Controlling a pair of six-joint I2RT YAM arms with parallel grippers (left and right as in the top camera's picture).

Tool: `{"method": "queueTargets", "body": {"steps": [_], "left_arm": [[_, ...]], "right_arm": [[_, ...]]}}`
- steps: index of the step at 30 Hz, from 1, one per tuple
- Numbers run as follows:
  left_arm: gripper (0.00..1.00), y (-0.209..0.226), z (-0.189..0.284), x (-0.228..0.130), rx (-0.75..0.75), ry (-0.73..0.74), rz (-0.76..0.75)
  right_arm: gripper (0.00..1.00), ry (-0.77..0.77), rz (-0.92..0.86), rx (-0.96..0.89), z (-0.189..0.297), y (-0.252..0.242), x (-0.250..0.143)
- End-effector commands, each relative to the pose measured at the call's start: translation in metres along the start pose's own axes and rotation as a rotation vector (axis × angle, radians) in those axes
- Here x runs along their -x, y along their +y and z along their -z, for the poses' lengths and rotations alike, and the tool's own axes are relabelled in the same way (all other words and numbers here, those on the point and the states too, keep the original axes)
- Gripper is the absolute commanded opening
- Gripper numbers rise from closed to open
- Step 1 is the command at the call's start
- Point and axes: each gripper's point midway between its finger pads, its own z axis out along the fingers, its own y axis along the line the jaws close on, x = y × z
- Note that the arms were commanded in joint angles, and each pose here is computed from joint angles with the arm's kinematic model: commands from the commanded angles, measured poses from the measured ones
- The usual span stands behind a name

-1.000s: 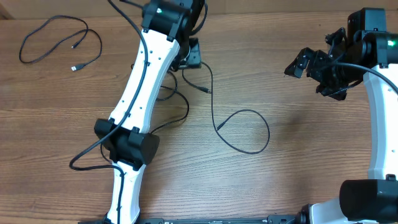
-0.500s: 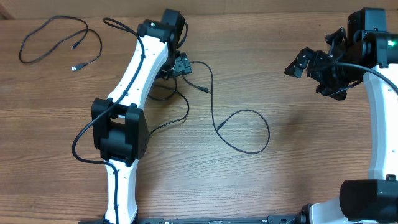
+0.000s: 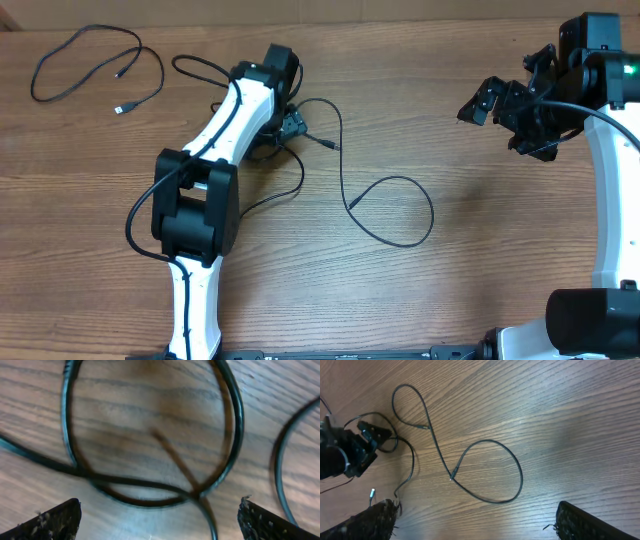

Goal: Untangle cables

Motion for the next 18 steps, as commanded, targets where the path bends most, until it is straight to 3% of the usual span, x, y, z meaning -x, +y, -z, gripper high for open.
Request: {"method": "queueTargets", "body": {"steps": [1, 11, 16, 18], "left_arm": [[0.99, 0.005, -0.010, 0.003, 0.014, -0.027, 0.042], [0.80, -0.004, -0.025, 0.010, -0.036, -0.076, 0.057], [0.56, -0.006, -0.024, 0.013, -0.048, -0.088, 0.059], [0.39, -0.007, -0.024, 0.014, -0.049, -0.089, 0.059]], "right_arm": [[1.00, -0.014, 0.007, 0.011, 0.004, 0.004, -0.001], [1.00, -0.014, 0.007, 0.011, 0.004, 0.004, -0.001], [1.00, -0.014, 0.007, 0.011, 0.004, 0.004, -0.001], [1.00, -0.014, 0.007, 0.011, 0.004, 0.004, -0.001]]}}
